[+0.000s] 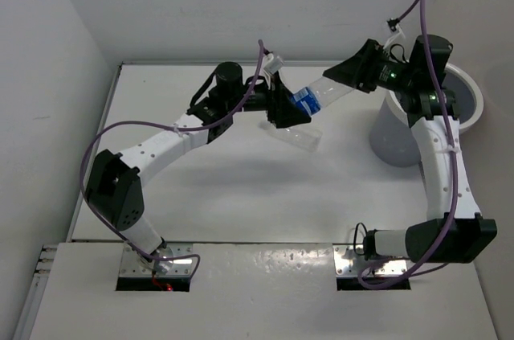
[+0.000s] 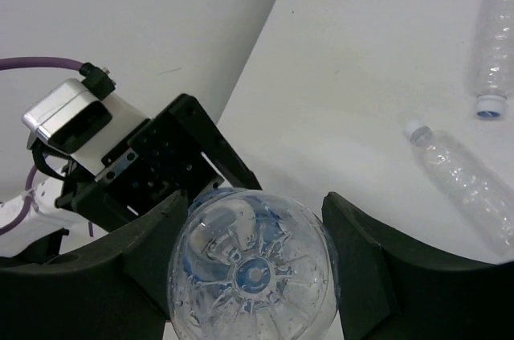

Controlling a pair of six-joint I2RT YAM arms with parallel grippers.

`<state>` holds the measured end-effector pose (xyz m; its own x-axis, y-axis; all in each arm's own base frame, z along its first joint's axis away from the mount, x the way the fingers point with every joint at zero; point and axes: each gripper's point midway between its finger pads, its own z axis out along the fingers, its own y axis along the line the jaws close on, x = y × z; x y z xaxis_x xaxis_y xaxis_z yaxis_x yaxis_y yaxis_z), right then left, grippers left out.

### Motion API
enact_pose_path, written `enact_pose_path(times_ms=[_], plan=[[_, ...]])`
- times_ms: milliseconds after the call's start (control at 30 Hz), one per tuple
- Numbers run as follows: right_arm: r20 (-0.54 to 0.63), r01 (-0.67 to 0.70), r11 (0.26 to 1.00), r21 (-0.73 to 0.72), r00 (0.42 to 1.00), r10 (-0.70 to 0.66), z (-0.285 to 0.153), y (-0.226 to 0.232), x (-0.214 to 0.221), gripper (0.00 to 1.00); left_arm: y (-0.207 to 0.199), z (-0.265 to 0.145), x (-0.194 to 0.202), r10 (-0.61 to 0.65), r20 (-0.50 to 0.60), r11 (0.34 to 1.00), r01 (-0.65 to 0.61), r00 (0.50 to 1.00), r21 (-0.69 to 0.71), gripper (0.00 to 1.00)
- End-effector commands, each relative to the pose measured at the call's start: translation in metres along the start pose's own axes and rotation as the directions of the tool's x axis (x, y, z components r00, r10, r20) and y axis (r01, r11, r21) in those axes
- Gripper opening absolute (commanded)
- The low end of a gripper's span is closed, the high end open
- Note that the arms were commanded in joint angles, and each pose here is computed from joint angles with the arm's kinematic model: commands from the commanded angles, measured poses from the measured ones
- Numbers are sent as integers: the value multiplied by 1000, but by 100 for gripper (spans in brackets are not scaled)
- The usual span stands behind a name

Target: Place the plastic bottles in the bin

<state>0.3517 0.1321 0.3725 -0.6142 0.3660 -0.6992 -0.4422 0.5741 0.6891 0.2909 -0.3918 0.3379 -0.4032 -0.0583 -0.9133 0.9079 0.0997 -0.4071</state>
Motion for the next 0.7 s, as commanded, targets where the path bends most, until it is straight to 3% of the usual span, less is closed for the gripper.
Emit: enact_pose_path(times_ms=[0, 133, 333, 433, 467, 567, 600, 667], plan=[[127, 132, 988, 76, 982, -141, -33, 3, -43, 0, 9, -12, -27, 34, 49, 998, -31, 998, -49, 74], [193, 155, 980, 126, 965, -177, -53, -1, -66, 0, 15, -12, -28, 19, 50, 996, -15, 999, -85, 100], [333, 202, 930, 309, 892, -305, -112, -7, -133, 0, 42, -30, -25, 47, 12, 980, -44, 999, -194, 100], [332, 285, 810, 512, 804, -493, -153, -4, -167, 0, 53, -43, -27, 88, -8, 965, -88, 996, -247, 100], [265, 398, 702, 591, 725, -635, -166, 4, -178, 0, 54, -44, -24, 94, -22, 963, -96, 995, -250, 100], [121, 434, 482, 761, 634, -764, -199, -6, -195, 0, 66, -54, -19, 127, -61, 941, -140, 990, -308, 100], [39, 431, 374, 821, 611, -791, -214, -14, -199, 0, 70, -55, -17, 147, -77, 933, -164, 986, -320, 100], [-40, 432, 303, 849, 625, -780, -223, -33, -194, 0, 82, -58, -7, 135, -109, 918, -166, 985, -359, 100]])
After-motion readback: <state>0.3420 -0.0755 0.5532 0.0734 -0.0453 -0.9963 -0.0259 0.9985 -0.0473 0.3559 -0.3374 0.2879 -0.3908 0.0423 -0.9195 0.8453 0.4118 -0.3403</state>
